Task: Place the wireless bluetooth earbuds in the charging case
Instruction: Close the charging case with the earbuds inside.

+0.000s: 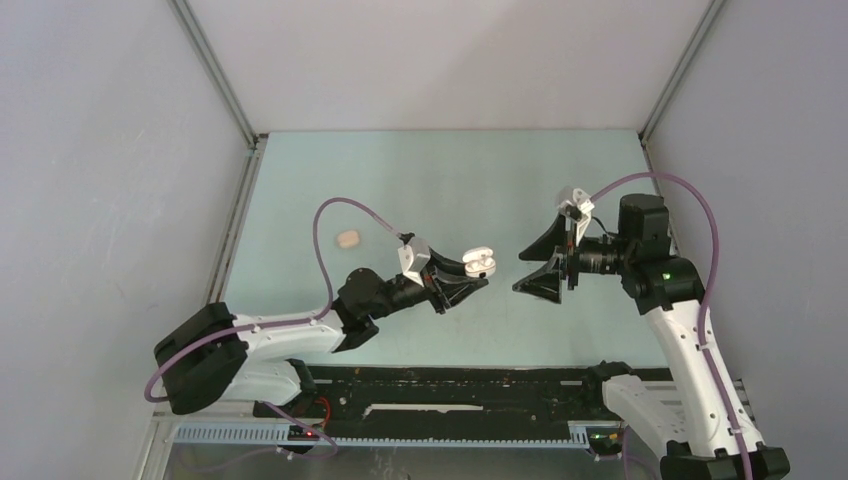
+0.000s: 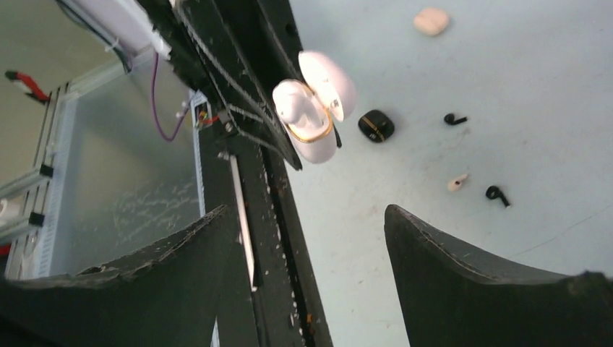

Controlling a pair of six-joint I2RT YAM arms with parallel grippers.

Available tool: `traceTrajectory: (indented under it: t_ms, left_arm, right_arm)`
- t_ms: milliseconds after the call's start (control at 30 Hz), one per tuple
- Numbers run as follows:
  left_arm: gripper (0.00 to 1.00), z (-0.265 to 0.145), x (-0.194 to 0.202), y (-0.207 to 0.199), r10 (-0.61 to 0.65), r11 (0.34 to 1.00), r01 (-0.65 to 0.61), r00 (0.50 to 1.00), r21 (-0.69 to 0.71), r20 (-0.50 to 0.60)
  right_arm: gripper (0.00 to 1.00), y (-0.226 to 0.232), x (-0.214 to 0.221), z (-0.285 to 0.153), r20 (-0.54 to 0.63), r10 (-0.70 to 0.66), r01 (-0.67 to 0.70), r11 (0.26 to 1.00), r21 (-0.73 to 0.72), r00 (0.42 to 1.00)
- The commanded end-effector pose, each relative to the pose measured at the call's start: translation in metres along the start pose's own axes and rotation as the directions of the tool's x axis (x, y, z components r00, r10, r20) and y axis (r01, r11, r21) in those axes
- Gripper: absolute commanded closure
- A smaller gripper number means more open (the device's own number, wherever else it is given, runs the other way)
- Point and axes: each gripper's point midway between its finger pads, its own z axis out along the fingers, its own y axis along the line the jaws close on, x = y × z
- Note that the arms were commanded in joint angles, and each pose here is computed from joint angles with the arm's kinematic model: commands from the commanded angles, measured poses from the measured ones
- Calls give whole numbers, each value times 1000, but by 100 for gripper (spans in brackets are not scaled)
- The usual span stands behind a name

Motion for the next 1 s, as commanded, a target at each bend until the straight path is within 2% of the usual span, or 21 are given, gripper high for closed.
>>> traceTrajectory:
  t_ms: [0,133,467,967]
  left_arm:
    - [100,-2,-11,-22,-3,993,-1,1000,119,30]
    - [100,-2,-2,-25,-6,990,10,1000,139,-27]
    - [100,4,11,-31,-12,985,36,991,171,-134]
    - [100,9,16,-37,-18,977,53,985,208,-170]
  right_arm:
    - [21,19,14,-8,-42,-75,72,995,-65,996]
    - [22,16,16,-3,-42,-20,15,993,-120,999]
    - [23,22,14,1,-36,-22,15,985,-170,999]
    - [21,14,19,13,-64,27,-38,985,-166,998]
